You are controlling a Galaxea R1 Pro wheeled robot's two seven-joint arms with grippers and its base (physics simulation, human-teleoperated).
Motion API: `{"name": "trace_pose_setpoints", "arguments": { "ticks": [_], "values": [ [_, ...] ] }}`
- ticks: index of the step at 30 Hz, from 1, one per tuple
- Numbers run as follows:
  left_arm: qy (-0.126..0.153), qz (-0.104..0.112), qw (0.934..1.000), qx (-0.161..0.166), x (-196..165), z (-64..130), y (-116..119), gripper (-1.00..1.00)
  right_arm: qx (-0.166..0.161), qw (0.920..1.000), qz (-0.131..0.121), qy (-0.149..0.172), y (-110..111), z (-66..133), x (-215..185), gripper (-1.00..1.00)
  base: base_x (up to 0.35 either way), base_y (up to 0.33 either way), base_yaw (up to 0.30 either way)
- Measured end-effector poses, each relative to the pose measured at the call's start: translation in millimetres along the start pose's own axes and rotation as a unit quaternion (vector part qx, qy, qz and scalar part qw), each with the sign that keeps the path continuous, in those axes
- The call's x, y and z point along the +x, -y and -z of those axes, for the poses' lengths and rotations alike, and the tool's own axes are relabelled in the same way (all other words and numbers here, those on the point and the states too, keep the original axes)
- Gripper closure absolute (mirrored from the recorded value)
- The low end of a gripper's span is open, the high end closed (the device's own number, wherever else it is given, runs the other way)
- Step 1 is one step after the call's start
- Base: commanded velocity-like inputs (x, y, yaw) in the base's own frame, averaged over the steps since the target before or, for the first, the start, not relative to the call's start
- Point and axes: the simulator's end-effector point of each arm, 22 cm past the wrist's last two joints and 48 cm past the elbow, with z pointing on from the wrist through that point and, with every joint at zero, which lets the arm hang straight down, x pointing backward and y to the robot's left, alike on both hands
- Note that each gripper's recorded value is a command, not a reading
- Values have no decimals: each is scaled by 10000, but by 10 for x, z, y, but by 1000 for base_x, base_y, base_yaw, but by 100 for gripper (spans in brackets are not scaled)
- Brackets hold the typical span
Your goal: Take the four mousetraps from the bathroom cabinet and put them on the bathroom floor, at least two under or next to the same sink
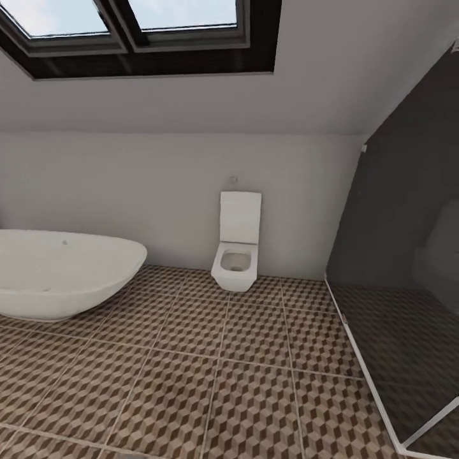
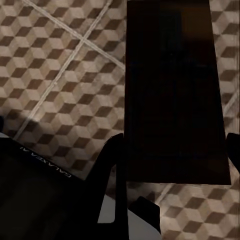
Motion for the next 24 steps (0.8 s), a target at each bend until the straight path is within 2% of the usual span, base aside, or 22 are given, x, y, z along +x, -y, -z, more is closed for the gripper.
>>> {"name": "trace_pose_setpoints", "arguments": {
  "ticks": [7,24],
  "values": [
    [38,8,10000,-1,-34,12,-3,100,16,10000,13,33,13,9,-30,100,330,1,-197],
    [45,9,10000,-19,-39,10,-31,100,10,10000,11,42,3,7,-41,100,286,192,-7]
  ]
}}
